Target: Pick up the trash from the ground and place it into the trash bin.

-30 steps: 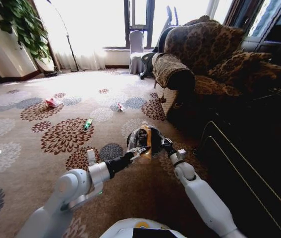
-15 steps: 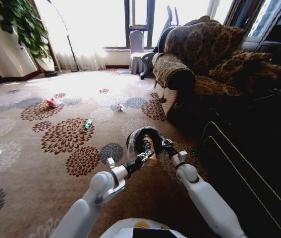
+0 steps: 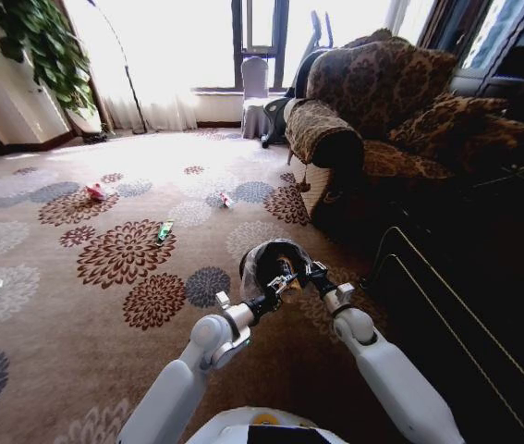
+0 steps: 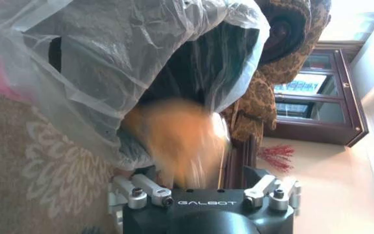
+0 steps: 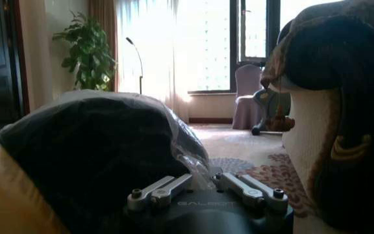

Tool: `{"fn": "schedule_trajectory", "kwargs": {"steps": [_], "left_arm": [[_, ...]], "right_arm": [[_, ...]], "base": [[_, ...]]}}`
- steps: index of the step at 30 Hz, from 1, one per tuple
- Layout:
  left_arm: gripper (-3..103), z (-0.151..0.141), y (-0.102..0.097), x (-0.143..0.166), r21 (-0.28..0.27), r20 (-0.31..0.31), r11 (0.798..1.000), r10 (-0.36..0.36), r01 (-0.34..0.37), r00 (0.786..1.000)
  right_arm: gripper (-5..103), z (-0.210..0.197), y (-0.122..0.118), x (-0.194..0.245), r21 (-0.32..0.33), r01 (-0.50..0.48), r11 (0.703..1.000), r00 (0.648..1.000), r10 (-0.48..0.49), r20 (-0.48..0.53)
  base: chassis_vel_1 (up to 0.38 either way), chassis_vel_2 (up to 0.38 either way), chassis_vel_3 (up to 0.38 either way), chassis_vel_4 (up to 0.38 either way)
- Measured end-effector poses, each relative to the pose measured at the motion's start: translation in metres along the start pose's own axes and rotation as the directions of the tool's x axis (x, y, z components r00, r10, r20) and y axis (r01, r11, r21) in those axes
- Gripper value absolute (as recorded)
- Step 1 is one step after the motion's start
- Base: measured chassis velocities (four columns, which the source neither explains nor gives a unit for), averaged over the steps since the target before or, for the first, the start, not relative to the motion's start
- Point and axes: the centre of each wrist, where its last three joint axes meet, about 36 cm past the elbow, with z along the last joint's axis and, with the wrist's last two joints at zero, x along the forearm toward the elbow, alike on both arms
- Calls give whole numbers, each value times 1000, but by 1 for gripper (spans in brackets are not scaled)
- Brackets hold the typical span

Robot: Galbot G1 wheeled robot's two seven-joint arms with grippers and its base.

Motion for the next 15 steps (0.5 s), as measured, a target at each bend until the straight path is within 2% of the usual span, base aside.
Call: {"fn": "schedule_trajectory", "kwargs": {"steps": [2, 6, 7, 8, 9, 11, 12, 13, 14, 15], "left_arm": [[99, 2, 2, 2, 4, -4, 1000, 6, -6, 1000], [100, 8, 3, 6, -32, -23, 999, 12, -12, 1000], [100, 13, 4, 8, -70, -27, 997, 20, -21, 999], [100, 23, 8, 10, -149, -31, 988, 41, -46, 999], [100, 28, 9, 12, -190, -35, 980, 55, -61, 998], [100, 37, 10, 19, -307, -46, 944, 112, -121, 993], [100, 37, 10, 19, -307, -46, 944, 112, -121, 993], [100, 40, 9, 24, -397, -50, 905, 143, -151, 988], [100, 41, 10, 28, -493, -50, 852, 177, -178, 983], [100, 39, 11, 30, -560, -43, 807, 195, -185, 980]], "right_arm": [[0, 0, 0, 1, -1, -3, 1000, 1000, 3, 0], [0, -1, -1, 2, -1, -4, 1000, 1000, 4, 1], [0, -2, -2, 3, -5, -6, 1000, 1000, 6, 3], [0, -4, -2, 6, -17, -13, 1000, 1000, 13, 11], [0, -5, -3, 7, -21, -17, 1000, 1000, 17, 14], [0, -7, -5, 14, -22, -28, 999, 999, 28, 16], [0, -7, -5, 14, -22, -28, 999, 999, 28, 16], [0, -7, -7, 20, -19, -33, 999, 999, 34, 13], [0, -7, -11, 27, -12, -41, 999, 999, 41, 2], [0, -7, -14, 33, -2, -49, 999, 999, 49, -7]], "base": [[0, 0, 0, 0], [0, 0, 0, 0], [0, 0, 0, 0], [0, 0, 0, 0], [0, 0, 0, 0], [0, 0, 0, 0], [0, 0, 0, 0], [0, 0, 0, 0], [0, 0, 0, 0], [0, 0, 0, 0]]}}
